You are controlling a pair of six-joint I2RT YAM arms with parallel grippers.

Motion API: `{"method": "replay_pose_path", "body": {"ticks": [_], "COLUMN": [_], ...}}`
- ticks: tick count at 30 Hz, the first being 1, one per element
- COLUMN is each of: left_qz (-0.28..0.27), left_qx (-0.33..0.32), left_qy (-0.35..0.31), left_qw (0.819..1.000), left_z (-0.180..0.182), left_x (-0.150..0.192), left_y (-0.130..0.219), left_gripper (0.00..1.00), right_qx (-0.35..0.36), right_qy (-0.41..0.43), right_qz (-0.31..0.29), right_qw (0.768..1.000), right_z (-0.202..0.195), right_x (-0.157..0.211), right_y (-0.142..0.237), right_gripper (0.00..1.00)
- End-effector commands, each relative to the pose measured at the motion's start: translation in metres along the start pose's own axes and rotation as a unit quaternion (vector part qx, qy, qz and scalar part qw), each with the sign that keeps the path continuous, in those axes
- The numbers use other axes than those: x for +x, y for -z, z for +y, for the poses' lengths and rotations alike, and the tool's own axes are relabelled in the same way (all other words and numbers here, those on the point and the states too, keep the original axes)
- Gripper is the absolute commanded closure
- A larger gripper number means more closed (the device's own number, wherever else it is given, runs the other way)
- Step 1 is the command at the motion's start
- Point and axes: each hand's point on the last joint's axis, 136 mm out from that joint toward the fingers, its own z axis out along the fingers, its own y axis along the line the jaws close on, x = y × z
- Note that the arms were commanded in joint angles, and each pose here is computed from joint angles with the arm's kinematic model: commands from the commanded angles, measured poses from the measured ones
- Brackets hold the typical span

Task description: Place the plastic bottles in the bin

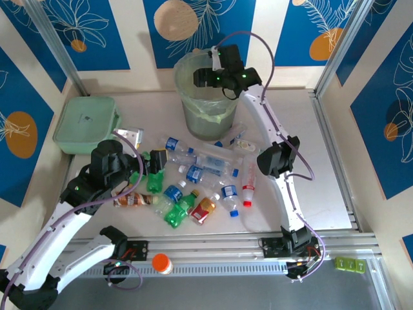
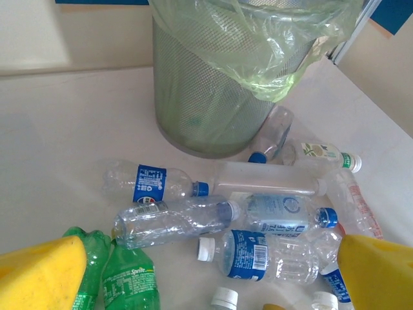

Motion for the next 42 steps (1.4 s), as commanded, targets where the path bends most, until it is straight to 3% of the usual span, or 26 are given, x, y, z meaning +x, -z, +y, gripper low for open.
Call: {"method": "replay_pose_path", "body": {"ticks": [1, 7, 14, 18, 23, 27, 30, 33, 40, 42], "left_qz": [-0.016, -0.025, -0.019, -0.004, 0.009, 0.047, 0.073, 0.102, 0.183, 0.204], "left_qx": [-0.013, -0.017, 0.012, 0.012, 0.000, -0.076, -0.163, -0.252, -0.327, -0.325], "left_qy": [-0.002, 0.018, 0.088, 0.120, 0.148, 0.177, 0.216, 0.265, 0.352, 0.334], "left_qw": [1.000, 0.999, 0.996, 0.993, 0.989, 0.980, 0.960, 0.925, 0.858, 0.861], "left_z": [0.006, 0.007, -0.004, -0.003, 0.004, 0.030, 0.057, 0.081, 0.088, 0.087], "left_x": [-0.004, -0.011, -0.017, -0.011, 0.005, 0.033, 0.056, 0.080, 0.134, 0.137], "left_y": [0.004, 0.013, 0.029, 0.040, 0.048, 0.050, 0.056, 0.065, 0.056, 0.048], "left_gripper": [0.01, 0.00, 0.04, 0.04, 0.01, 0.01, 0.01, 0.01, 0.01, 0.01], "right_qx": [-0.015, -0.011, 0.010, 0.039, 0.004, -0.005, 0.005, 0.032, 0.069, 0.065], "right_qy": [0.010, 0.013, -0.008, -0.027, -0.058, -0.096, -0.120, -0.145, -0.192, -0.186], "right_qz": [-0.081, -0.120, -0.112, -0.109, -0.123, -0.092, -0.053, -0.013, 0.031, 0.038], "right_qw": [0.997, 0.993, 0.994, 0.993, 0.991, 0.991, 0.991, 0.989, 0.978, 0.980], "right_z": [0.026, 0.040, 0.045, 0.038, 0.035, 0.025, 0.016, 0.001, -0.021, -0.020], "right_x": [-0.054, -0.076, -0.059, -0.029, 0.026, 0.089, 0.134, 0.173, 0.236, 0.241], "right_y": [0.073, 0.134, 0.199, 0.236, 0.278, 0.288, 0.286, 0.281, 0.266, 0.263], "right_gripper": [0.18, 0.18, 0.19, 0.19, 0.22, 0.25, 0.25, 0.25, 0.25, 0.25]}}
